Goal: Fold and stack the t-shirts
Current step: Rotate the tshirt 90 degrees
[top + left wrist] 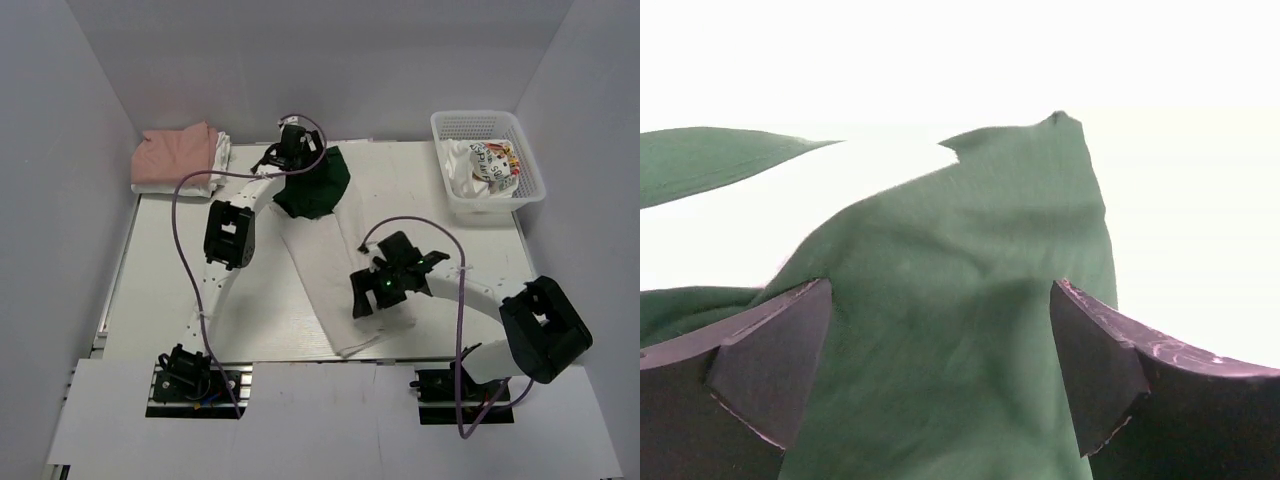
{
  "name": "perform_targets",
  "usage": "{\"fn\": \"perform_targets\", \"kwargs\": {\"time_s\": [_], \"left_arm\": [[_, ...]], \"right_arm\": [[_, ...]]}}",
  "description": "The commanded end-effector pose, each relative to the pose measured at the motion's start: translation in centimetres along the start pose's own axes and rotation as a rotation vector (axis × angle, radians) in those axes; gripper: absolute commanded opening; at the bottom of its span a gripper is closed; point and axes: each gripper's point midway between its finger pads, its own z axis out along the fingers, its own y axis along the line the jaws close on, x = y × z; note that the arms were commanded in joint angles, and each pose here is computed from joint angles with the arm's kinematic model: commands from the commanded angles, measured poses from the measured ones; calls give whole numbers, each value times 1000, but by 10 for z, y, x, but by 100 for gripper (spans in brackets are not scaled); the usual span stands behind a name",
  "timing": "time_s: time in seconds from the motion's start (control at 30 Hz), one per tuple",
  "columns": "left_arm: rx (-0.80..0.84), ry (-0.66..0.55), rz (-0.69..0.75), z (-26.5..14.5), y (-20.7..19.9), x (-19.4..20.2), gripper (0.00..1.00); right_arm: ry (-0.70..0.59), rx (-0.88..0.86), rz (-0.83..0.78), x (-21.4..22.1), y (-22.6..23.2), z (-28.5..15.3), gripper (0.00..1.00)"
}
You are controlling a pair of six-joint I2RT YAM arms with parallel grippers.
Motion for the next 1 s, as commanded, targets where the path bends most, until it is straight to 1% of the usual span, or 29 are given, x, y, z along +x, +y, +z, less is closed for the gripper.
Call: {"fn": "perform_targets", "kwargs": {"time_s": [0.0, 0.03, 0.07, 0.1, 0.13, 0.2, 0.23, 0.27, 0.3, 0.37, 0.4, 0.5, 0.53, 0.57, 0.6, 0.63, 0.67, 0.7, 0.73, 0.77, 0.8, 0.83, 0.87, 0.9, 0.93, 0.97], "left_arm": [[297, -104, -48, 28, -66, 0, 100], [312, -96, -108, 55, -62, 27, 100], [347, -127, -166, 58, -69, 19, 100], [381, -121, -215, 63, -72, 26, 100], [422, -150, -276, 63, -77, 21, 100], [394, -156, -294, 73, -65, 32, 100], [378, -171, -298, 74, -62, 29, 100], [369, -162, -298, 78, -58, 36, 100], [385, -166, -296, 78, -59, 37, 100], [405, -185, -305, 78, -61, 35, 100], [402, -202, -308, 78, -61, 31, 100], [445, -275, -323, 67, -76, 2, 100], [472, -310, -310, 56, -86, -16, 100], [518, -353, -279, 30, -107, -47, 100], [559, -346, -242, 15, -120, -56, 100], [660, -378, -161, -37, -155, -94, 100], [675, -324, -146, -32, -153, -78, 100], [756, -389, -74, -95, -184, -122, 100], [761, -365, -37, -113, -187, -122, 100], [782, -365, 5, -142, -201, -129, 100], [715, -334, 53, -157, -195, -131, 100], [707, -376, 64, -216, -209, -158, 100], [679, -369, 83, -238, -212, -160, 100], [620, -312, 141, -245, -198, -147, 100], [608, -298, 153, -265, -198, -143, 100], [641, -346, 173, -323, -204, -156, 100]], "right_arm": [[253, -249, -123, 64, 55, -11, 90], [281, -253, -153, 70, 57, -12, 90], [292, -272, -218, 72, 64, -13, 90], [307, -278, -234, 74, 66, -13, 90], [295, -321, -252, 70, 75, -15, 90], [287, -343, -301, 67, 82, -15, 90], [281, -352, -320, 65, 85, -15, 90], [258, -356, -352, 60, 88, -14, 90], [251, -353, -360, 57, 89, -13, 90], [216, -336, -380, 48, 90, -11, 90], [174, -273, -396, 35, 85, -10, 90], [50, -211, -426, 9, 85, -16, 90], [-20, -179, -416, -5, 85, -24, 90], [-72, -138, -404, -18, 83, -27, 90], [-96, -118, -387, -22, 81, -29, 90], [-164, -95, -342, -34, 82, -38, 90], [-189, -64, -317, -39, 79, -40, 90], [-216, -65, -304, -41, 80, -46, 90], [-243, -22, -210, -42, 73, -47, 90], [-271, -9, -173, -45, 70, -52, 90], [-279, 12, -111, -43, 67, -52, 90], [-288, 85, -68, -38, 50, -50, 90], [-342, 103, -10, -41, 47, -59, 90], [-337, 121, 11, -33, 39, -57, 90], [-337, 151, 38, -27, 30, -55, 90], [-356, 149, 91, -22, 27, -58, 90]]}}
